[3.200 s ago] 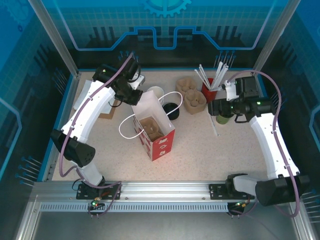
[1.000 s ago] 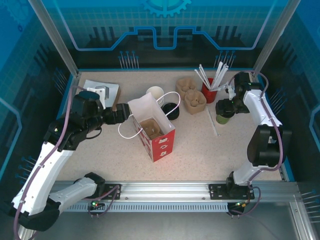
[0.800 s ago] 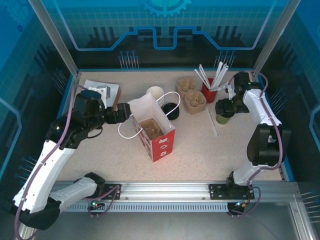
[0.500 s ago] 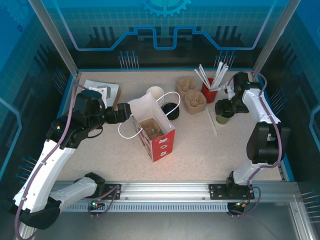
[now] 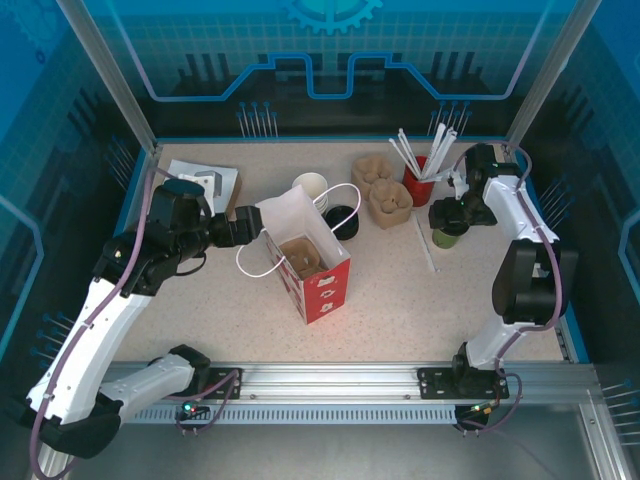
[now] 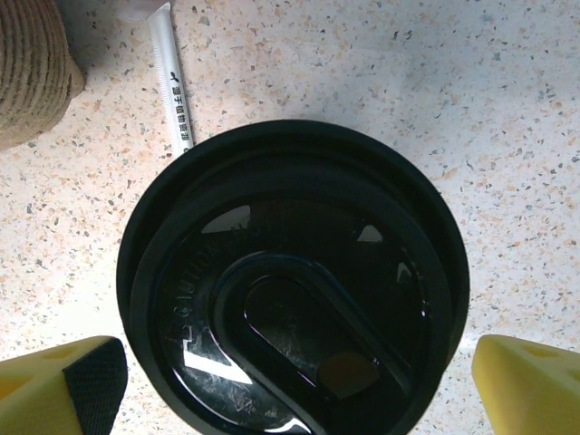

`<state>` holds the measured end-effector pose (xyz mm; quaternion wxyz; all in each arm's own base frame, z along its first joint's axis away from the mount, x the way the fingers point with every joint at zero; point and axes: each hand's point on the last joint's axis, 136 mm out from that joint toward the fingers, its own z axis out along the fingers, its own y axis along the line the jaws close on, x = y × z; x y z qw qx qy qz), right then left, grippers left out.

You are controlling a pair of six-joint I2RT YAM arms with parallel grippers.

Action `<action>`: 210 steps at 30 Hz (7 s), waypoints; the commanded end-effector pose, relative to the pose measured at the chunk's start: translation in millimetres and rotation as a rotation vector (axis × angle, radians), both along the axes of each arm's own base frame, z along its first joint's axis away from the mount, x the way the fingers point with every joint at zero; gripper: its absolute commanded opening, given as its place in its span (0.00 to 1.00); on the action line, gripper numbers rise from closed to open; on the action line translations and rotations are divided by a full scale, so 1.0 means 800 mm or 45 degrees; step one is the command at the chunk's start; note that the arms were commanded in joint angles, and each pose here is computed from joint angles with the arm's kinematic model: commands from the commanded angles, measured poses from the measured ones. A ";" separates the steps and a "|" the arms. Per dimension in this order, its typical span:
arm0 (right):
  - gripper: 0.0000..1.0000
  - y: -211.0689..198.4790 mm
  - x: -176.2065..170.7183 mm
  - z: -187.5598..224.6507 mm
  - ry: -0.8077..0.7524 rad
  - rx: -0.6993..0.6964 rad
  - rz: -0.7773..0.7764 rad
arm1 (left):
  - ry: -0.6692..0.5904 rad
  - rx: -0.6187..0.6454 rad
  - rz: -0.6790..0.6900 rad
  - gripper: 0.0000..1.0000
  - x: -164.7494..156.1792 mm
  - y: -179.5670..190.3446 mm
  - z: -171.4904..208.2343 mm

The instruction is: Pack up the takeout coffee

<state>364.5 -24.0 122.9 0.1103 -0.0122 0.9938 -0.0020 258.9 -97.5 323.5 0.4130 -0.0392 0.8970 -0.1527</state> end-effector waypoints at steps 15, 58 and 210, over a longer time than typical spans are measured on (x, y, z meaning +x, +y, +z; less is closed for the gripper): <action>1.00 0.001 0.019 -0.015 0.022 -0.012 0.032 | -0.022 -0.012 0.019 0.99 0.002 0.003 0.008; 0.86 0.027 -0.041 0.045 -0.024 0.017 0.059 | -0.010 -0.049 -0.005 0.99 0.002 -0.005 -0.001; 0.81 0.448 -0.180 0.158 -0.015 -0.008 0.879 | 0.312 -0.031 -0.075 0.47 0.037 -0.043 -0.095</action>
